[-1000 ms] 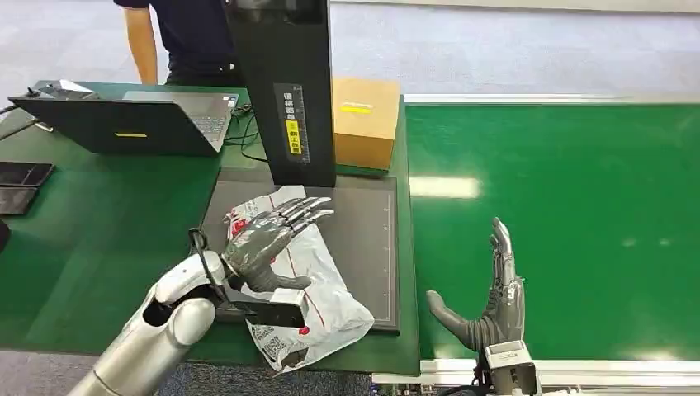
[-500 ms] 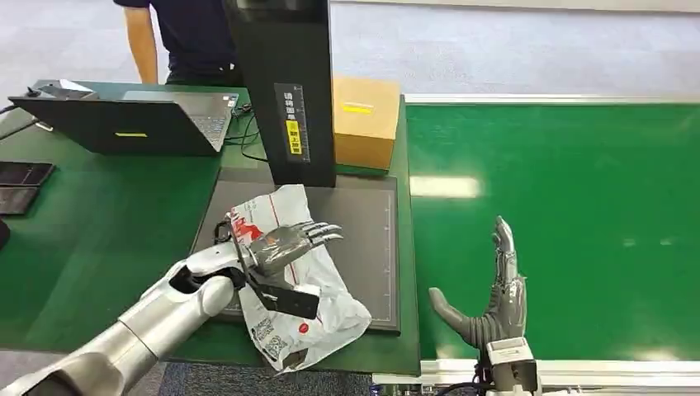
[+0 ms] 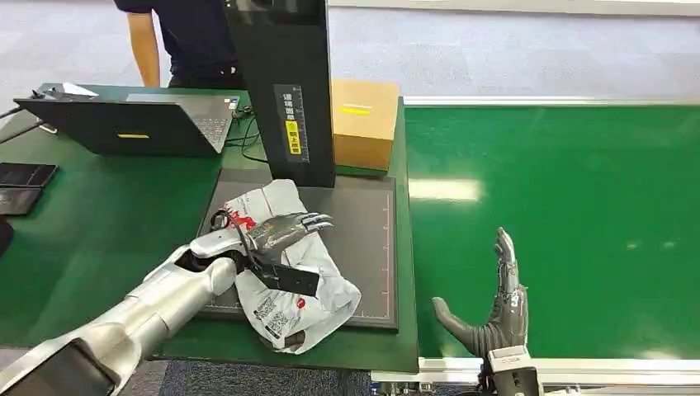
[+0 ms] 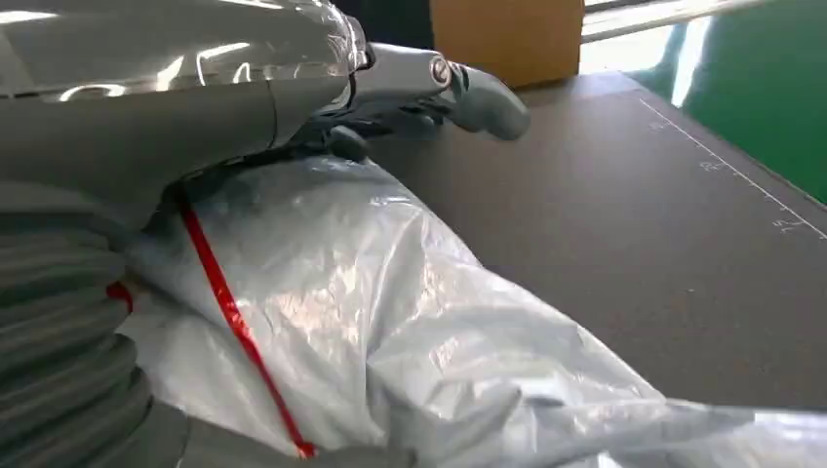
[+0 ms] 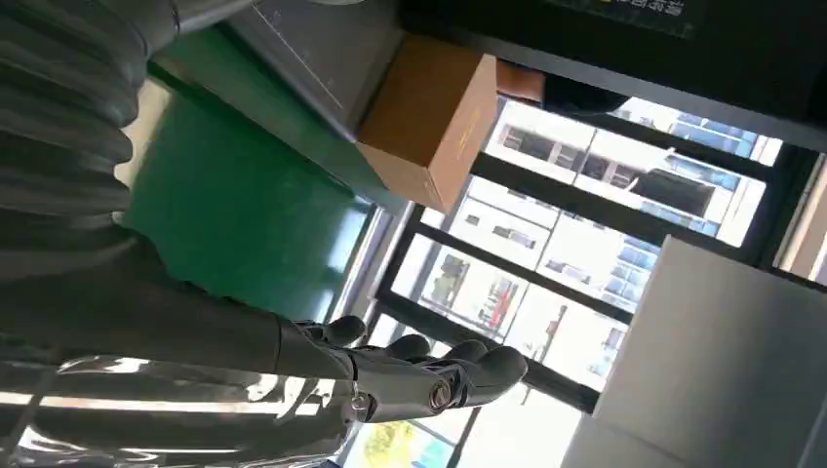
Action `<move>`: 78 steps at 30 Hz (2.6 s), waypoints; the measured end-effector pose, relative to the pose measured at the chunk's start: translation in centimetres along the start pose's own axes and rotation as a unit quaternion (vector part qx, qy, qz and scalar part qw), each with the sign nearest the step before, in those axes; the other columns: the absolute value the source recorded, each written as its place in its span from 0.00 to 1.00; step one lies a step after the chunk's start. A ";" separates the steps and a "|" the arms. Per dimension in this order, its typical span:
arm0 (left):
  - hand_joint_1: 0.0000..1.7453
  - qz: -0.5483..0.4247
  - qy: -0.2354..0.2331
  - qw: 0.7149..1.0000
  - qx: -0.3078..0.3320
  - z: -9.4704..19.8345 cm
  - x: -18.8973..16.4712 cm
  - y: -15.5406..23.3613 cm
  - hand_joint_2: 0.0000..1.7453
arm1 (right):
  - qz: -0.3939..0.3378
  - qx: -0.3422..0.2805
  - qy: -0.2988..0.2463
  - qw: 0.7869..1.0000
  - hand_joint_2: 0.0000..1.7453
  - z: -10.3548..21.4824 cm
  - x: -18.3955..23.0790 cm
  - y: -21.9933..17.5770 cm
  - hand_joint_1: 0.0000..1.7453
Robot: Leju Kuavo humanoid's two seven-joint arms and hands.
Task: Moved the parcel from conveyor to table for the left to box.
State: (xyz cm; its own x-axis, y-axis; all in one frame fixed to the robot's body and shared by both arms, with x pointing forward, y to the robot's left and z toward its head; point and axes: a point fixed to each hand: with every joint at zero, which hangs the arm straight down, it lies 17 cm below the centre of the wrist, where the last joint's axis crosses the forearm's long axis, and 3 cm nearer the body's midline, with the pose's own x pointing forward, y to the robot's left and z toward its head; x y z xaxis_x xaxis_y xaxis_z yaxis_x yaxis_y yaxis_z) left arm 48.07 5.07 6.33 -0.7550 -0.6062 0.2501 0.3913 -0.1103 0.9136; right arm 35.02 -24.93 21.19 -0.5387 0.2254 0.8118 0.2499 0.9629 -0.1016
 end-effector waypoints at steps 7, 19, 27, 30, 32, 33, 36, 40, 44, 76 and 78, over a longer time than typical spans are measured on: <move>1.00 -0.007 0.001 1.000 0.017 0.1 0.0 0.9 1.00 | 0.006 -0.002 0.001 1.000 1.00 0.1 -0.2 -0.2 0.00; 1.00 -0.044 -0.009 0.996 0.081 1.2 1.4 5.1 1.00 | 0.011 -0.002 0.003 1.000 1.00 0.1 -0.3 -0.3 0.00; 0.00 -0.063 -0.002 0.990 0.123 2.6 1.6 7.8 1.00 | 0.013 0.001 0.002 1.000 1.00 0.1 -0.1 -0.2 0.00; 0.04 -0.073 0.011 0.988 0.134 3.3 1.1 9.1 1.00 | 0.013 0.004 0.001 1.000 1.00 -0.1 -0.1 -0.1 0.00; 0.88 -0.076 0.010 0.987 0.142 3.9 1.2 10.0 1.00 | 0.013 0.004 -0.001 1.000 1.00 -0.5 -0.1 -0.2 0.00; 0.89 -0.078 0.009 0.986 0.147 4.1 1.2 10.5 1.00 | 0.014 0.004 -0.002 1.000 1.00 -0.7 -0.1 -0.2 0.00; 1.00 -0.087 0.008 0.983 0.163 4.8 1.3 12.1 1.00 | 0.018 0.001 -0.001 1.000 1.00 -0.8 -0.1 -0.4 0.00; 1.00 -0.102 0.011 0.977 0.188 6.0 1.4 14.4 1.00 | 0.020 0.001 0.000 1.000 1.00 -0.6 -0.1 -0.3 0.00; 0.00 -0.116 0.019 0.971 0.206 7.0 1.1 16.0 1.00 | 0.024 0.006 -0.001 1.000 1.00 -0.5 0.1 -0.2 0.00; 0.00 -0.060 0.081 0.994 -0.052 6.9 -7.1 1.9 1.00 | 0.015 0.018 -0.011 1.000 1.00 -0.5 0.4 0.2 0.00; 0.00 -0.059 0.084 0.993 -0.059 6.6 -7.4 1.7 1.00 | 0.017 0.016 -0.009 1.000 1.00 -0.4 0.3 0.1 0.00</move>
State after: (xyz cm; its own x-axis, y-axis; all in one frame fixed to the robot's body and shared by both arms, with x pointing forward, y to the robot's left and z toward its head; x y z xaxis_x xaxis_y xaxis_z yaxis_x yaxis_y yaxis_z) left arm 50.82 14.61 8.11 -0.7047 -0.7053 0.0772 0.3718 -0.2744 0.8869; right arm 35.21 -24.85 21.68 -0.5454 0.2602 0.7967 0.2428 0.9589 -0.1469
